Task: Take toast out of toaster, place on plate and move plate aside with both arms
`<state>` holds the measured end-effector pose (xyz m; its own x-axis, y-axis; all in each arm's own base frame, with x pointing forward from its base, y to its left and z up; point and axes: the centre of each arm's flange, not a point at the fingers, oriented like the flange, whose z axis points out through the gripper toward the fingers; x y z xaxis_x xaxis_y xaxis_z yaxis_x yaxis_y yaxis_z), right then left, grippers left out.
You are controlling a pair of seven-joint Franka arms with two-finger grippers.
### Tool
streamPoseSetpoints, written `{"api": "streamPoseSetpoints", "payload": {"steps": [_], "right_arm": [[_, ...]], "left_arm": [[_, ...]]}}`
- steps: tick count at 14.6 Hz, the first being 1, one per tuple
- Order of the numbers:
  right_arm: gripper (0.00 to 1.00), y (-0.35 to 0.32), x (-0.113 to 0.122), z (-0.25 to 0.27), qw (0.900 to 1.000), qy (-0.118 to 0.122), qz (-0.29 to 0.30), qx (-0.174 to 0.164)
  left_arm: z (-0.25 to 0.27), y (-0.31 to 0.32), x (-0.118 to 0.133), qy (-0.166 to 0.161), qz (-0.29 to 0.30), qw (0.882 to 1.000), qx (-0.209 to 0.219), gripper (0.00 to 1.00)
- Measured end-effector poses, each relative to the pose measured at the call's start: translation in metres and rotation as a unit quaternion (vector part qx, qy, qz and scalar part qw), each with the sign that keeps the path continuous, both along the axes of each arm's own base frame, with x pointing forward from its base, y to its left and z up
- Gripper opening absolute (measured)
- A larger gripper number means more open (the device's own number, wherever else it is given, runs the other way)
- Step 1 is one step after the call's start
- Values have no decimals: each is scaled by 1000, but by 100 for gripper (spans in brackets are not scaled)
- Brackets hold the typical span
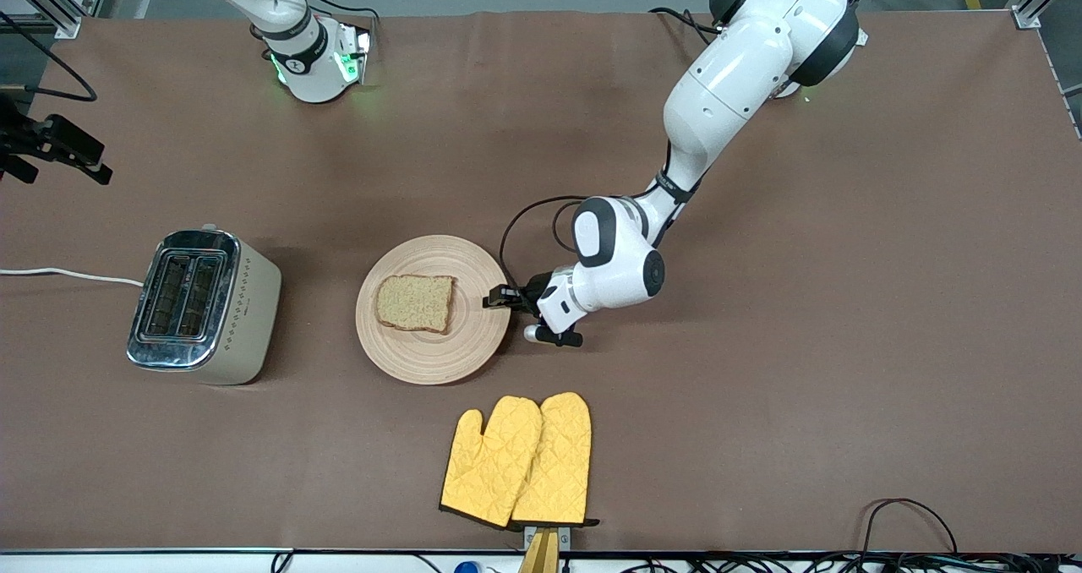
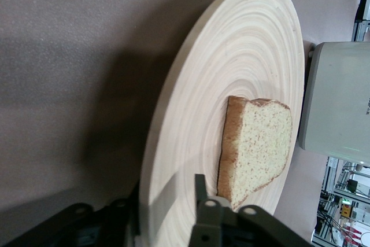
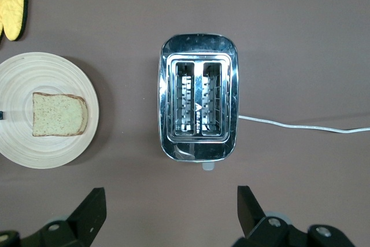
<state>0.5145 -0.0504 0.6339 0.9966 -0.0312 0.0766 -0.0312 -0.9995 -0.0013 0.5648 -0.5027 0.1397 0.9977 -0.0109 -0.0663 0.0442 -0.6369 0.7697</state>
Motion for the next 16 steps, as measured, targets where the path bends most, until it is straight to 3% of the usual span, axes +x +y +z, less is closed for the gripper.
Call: {"api": "streamPoseSetpoints", "payload": {"steps": [2,7,11,16], "right_arm": [[100,1,2,5,1000,-4,1,-2],[100,3,16,18,1000,9,0,-10],[100,4,36,16,1000,21,-2,-16],[100,8,35,14,999,36,-1,-15]], "left_arm": [[2,-1,1,-7,-3,1000,-3,12],[12,6,14,-28,-2,1000,-8,12],[50,50,56,-35,15,999,-25,12],[76,128,100,-23,10,998,-49,12]]}}
